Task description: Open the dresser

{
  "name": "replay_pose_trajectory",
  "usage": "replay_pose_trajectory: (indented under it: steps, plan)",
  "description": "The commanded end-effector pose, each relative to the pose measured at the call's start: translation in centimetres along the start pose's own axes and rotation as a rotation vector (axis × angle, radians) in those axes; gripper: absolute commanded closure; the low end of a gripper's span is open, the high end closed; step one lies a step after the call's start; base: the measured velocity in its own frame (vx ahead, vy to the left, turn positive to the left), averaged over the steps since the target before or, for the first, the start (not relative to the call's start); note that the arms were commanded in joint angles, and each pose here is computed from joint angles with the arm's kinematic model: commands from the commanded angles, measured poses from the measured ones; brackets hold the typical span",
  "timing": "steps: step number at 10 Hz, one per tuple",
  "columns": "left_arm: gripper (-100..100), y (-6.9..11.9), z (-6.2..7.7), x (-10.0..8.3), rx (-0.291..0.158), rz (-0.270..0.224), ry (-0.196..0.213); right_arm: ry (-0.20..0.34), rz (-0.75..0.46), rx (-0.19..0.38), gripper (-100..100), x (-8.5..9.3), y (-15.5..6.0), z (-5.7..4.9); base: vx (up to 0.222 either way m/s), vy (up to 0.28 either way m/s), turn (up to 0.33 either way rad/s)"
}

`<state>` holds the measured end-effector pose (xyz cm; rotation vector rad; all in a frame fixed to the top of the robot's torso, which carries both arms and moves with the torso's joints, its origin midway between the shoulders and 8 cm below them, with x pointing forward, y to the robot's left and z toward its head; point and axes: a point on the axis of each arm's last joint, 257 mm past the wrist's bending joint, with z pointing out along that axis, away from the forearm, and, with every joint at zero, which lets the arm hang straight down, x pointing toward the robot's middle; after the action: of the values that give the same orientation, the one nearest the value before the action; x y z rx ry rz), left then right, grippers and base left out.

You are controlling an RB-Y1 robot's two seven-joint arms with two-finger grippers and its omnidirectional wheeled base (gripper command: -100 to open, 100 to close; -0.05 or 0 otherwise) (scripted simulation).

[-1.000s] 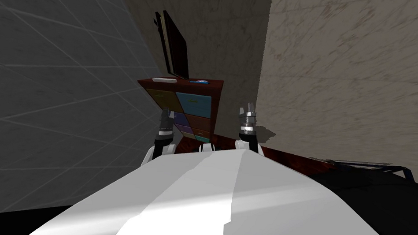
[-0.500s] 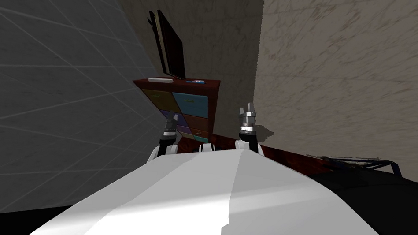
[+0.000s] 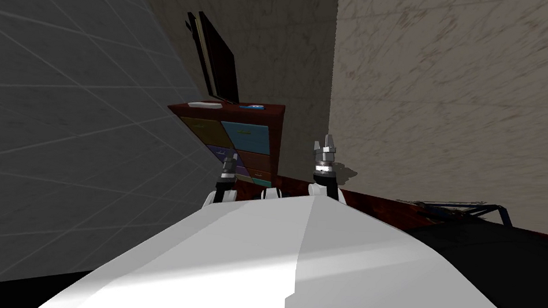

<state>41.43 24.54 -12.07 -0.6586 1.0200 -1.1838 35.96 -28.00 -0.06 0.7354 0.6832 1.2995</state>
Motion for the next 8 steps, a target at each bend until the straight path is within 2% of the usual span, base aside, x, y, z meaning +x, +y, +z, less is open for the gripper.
replay_pose_trajectory:
  steps: [1,6,8]
  plan:
    - [-100,2.1,-0.5,0.9,-0.045,0.001,0.019,0.000,0.000,0.000,0,0.0,0.0,0.0,-0.007,-0.033,-0.027]
    - [-100,5.7,-1.5,2.5,-0.119,0.007,0.056,0.000,0.000,0.000,0,0.0,0.0,0.0,-0.003,-0.024,-0.033]
    - [-100,8.0,-2.3,3.7,-0.170,0.002,0.075,0.000,0.000,0.000,0,0.0,0.0,0.0,-0.006,-0.044,-0.048]
